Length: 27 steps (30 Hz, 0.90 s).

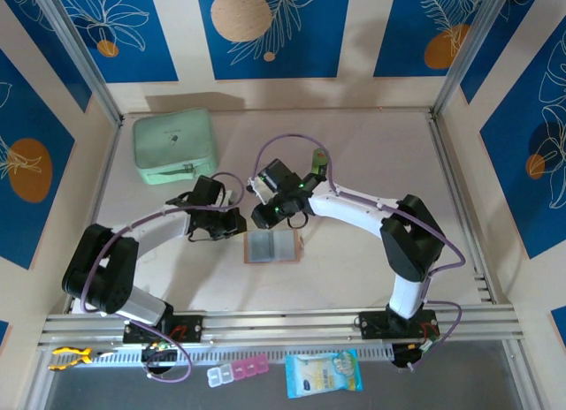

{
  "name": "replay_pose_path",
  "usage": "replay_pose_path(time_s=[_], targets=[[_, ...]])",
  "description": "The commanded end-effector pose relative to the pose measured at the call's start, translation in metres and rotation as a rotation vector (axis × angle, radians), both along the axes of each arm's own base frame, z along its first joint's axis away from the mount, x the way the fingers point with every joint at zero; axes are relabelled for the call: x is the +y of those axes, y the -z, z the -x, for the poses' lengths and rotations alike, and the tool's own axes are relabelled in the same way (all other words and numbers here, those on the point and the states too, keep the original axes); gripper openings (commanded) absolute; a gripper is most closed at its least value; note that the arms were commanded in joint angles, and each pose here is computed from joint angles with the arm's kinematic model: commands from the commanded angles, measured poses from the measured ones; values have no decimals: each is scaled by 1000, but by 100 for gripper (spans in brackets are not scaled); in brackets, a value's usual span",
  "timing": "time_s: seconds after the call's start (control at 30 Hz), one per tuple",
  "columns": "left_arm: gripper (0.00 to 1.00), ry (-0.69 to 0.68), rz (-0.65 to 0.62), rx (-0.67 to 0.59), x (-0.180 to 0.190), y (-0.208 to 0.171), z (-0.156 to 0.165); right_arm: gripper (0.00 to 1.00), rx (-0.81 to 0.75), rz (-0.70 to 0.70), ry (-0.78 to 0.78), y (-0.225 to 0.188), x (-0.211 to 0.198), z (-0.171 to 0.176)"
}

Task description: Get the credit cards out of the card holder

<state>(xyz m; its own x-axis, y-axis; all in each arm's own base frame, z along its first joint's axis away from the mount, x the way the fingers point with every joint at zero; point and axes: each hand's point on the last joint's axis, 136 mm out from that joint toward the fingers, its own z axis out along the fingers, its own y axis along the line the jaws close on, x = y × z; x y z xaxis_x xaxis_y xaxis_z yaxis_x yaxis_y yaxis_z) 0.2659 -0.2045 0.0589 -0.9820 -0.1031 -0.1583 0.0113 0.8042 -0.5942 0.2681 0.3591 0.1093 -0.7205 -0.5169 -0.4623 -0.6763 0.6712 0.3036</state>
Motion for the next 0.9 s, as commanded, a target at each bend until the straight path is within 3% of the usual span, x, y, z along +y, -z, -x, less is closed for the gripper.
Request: replay_pose_path(time_s=[0.0, 0.1, 0.37, 0.63, 0.87], targets=[[10, 102, -52, -44, 6, -9, 1, 23, -38, -27, 62, -21, -2, -1], [9, 133, -69, -47, 7, -14, 1, 23, -54, -33, 93, -22, -4, 1], [10, 91, 29, -24, -4, -9, 3, 23, -17, -16, 190, -17, -16, 4], [7, 27, -12, 62, -3, -3, -7, 21, 36, -8, 319, 2, -25, 3], [7, -24, 95, 56, -9, 2, 1, 21, 158, -76, 358, 14, -25, 24]])
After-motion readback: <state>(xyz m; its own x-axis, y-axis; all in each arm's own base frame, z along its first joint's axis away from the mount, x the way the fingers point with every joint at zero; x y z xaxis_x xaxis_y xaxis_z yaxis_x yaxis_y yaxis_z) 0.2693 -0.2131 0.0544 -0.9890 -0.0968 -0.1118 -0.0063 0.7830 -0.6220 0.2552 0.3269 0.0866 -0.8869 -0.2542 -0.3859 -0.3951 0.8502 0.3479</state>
